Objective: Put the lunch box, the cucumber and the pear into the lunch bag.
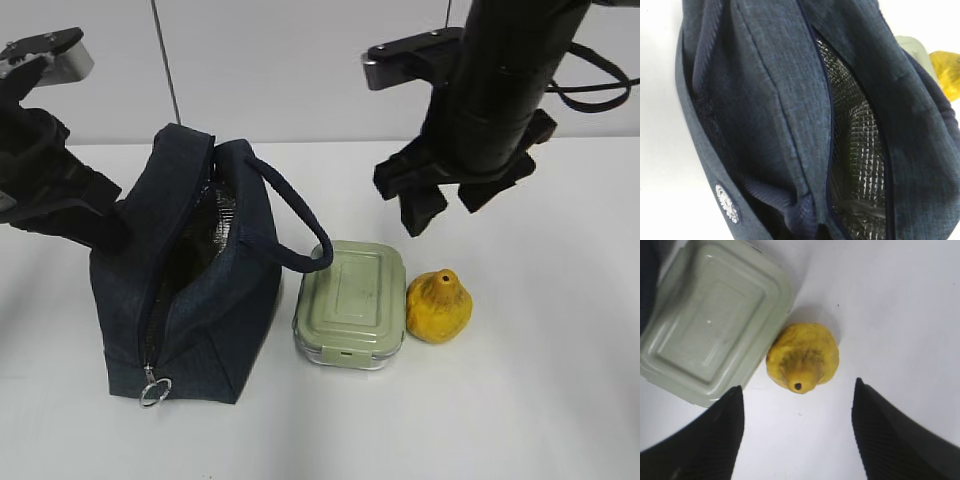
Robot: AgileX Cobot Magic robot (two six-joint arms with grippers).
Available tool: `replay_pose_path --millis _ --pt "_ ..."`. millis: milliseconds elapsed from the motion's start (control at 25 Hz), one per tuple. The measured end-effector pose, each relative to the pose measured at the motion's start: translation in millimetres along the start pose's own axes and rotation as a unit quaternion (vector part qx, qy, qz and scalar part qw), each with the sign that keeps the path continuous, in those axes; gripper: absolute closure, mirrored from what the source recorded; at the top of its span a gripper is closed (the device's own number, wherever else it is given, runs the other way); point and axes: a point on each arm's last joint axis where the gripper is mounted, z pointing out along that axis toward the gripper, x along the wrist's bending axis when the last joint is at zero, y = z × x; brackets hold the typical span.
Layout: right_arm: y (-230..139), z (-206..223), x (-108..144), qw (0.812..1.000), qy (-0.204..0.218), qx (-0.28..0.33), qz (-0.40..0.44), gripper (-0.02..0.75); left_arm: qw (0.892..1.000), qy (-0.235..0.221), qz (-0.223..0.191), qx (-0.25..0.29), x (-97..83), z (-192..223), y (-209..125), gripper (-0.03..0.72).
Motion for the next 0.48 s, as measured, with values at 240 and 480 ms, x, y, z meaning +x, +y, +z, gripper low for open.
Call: replay_pose_path --millis 240,480 --pt "1 37 -1 0.998 -0.011 0.060 -0.007 0.251 1.000 0.001 0.001 0.000 0.2 0 0 0.685" --pt "-1 70 1 0.994 -0.015 0.110 -0.021 0.253 1.000 0.001 0.001 0.001 0.2 0 0 0.685"
